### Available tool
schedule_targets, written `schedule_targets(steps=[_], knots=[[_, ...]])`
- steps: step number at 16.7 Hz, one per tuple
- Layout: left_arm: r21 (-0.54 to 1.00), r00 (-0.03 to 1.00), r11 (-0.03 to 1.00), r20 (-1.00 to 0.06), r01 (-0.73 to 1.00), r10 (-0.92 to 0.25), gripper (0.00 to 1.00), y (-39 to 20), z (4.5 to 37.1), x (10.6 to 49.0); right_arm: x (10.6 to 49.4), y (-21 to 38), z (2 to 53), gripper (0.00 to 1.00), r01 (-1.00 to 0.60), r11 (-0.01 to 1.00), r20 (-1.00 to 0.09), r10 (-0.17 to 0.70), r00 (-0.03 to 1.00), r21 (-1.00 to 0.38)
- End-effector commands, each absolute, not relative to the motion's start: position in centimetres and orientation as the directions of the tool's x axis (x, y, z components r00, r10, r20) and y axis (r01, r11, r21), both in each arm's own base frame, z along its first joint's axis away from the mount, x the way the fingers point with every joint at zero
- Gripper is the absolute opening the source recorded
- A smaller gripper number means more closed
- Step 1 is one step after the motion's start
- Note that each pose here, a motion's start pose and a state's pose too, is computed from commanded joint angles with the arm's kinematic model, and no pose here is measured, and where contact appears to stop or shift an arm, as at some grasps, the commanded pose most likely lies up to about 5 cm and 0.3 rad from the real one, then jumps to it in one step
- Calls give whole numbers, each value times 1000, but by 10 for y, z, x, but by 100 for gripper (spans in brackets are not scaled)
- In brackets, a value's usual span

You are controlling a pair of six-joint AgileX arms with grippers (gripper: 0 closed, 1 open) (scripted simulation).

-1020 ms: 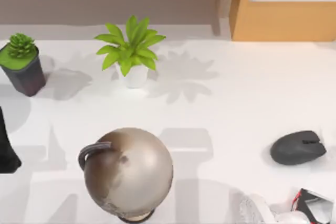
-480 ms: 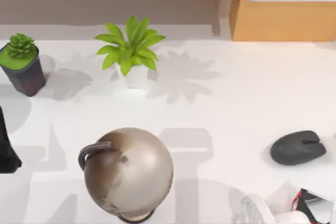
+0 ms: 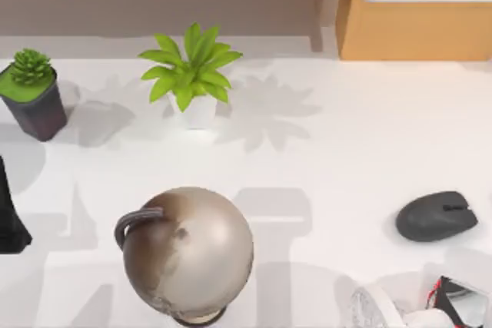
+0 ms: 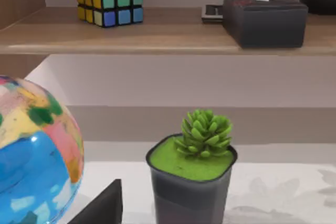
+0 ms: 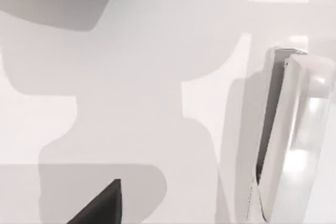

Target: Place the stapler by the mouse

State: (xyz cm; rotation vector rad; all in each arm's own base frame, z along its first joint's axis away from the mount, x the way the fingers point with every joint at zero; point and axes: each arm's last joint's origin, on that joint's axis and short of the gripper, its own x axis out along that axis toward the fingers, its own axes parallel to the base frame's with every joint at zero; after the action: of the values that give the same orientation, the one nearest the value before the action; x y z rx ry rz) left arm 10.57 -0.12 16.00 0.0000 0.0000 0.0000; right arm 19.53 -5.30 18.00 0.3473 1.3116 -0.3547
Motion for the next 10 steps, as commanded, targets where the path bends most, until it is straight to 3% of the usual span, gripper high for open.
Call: schedule_targets(steps=[4,10], knots=[[0,1000,1000,0,0,0,100,-1,160,106,213,-66,170,100,507,862,-1000,-6,30,10],[0,1000,1000,0,0,0,100,-1,160,106,215,-67,168,100,511,860,-1000,3,4,4]])
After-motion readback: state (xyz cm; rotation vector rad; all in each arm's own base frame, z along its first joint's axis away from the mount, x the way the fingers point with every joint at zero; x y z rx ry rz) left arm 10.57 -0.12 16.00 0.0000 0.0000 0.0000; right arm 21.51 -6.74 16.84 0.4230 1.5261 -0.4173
